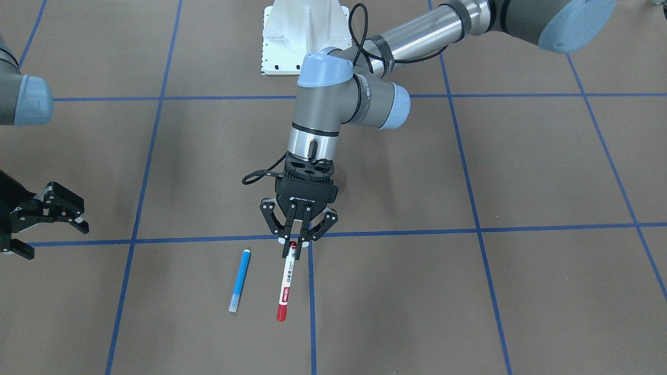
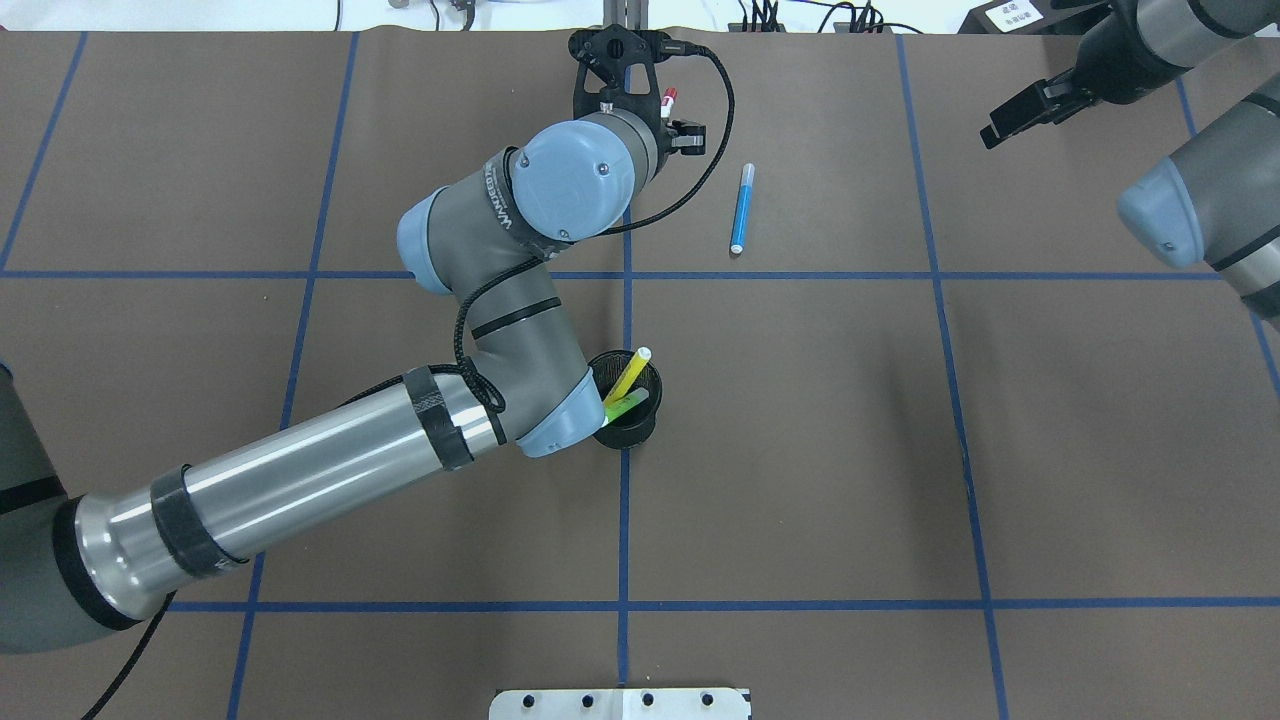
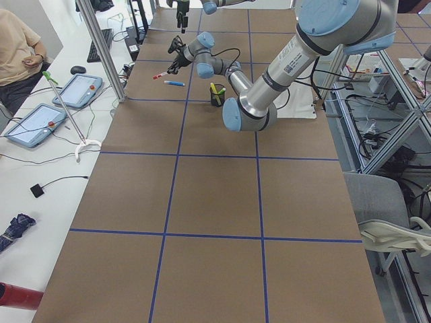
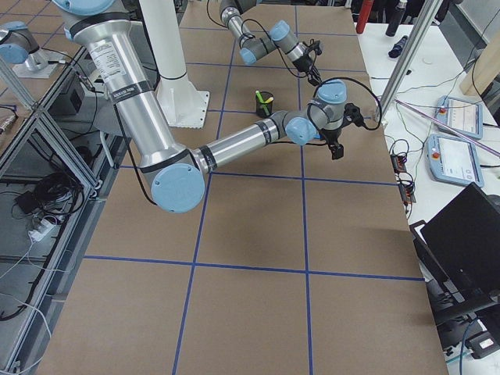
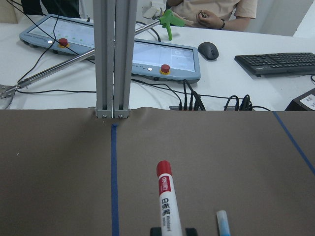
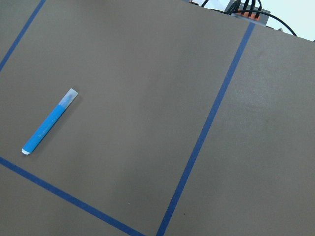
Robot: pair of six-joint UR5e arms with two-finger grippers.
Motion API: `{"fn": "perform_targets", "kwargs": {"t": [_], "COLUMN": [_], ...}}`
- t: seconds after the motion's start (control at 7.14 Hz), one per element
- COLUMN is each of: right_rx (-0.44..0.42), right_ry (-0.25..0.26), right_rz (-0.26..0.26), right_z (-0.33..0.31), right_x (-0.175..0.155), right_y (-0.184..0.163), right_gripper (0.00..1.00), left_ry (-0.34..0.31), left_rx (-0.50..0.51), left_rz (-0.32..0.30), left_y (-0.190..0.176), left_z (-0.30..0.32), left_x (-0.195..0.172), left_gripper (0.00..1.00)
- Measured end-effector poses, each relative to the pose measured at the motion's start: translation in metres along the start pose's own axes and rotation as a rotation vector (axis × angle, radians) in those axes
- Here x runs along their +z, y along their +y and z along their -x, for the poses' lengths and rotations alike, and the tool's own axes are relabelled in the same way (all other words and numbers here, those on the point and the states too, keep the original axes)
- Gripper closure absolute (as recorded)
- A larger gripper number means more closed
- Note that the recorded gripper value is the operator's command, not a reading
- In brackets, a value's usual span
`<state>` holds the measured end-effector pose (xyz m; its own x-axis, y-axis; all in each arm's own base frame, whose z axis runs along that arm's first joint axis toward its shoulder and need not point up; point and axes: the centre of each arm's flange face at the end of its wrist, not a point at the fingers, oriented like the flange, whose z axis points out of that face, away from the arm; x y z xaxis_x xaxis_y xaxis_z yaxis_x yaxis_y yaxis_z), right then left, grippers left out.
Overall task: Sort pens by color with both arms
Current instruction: 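Lift the red-capped marker out of the cup with the left gripper, then place the red-capped marker on the mat beside the blue marker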
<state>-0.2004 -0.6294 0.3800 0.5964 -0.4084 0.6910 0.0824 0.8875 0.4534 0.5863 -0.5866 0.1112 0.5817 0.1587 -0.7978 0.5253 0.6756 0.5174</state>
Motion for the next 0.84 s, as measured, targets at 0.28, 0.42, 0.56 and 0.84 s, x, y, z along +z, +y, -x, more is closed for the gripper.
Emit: {"fn": "perform_targets", "kwargs": {"t": [0.28, 0.42, 0.56, 0.84], "right_rx": [0.002, 0.003, 0.003, 0.002], "right_ry": [0.002, 0.003, 0.003, 0.004], "right_rz": [0.003, 0.004, 0.004, 0.005], "right_z": [-0.001, -0.002, -0.002, -0.003], "right_x": [0.001, 0.002, 0.002, 0.003], "right_y": [0.001, 0.001, 0.001, 0.002], "right_gripper": [0.01, 0.01, 0.01, 0.01], "left_ry": [-0.019, -0.031, -0.041, -0.048], "left_rx": [0.065, 0.093, 0.110, 0.126], "left_rz": [-0.004, 0.003, 0.013, 0.031], "left_y": [0.014, 0.022, 0.029, 0.040], "left_z": [0.009, 0.015, 0.019, 0.019], "left_x": [0.037, 0.049, 0.057, 0.064], "left_gripper": [1.00, 1.00, 0.93, 0.63]}}
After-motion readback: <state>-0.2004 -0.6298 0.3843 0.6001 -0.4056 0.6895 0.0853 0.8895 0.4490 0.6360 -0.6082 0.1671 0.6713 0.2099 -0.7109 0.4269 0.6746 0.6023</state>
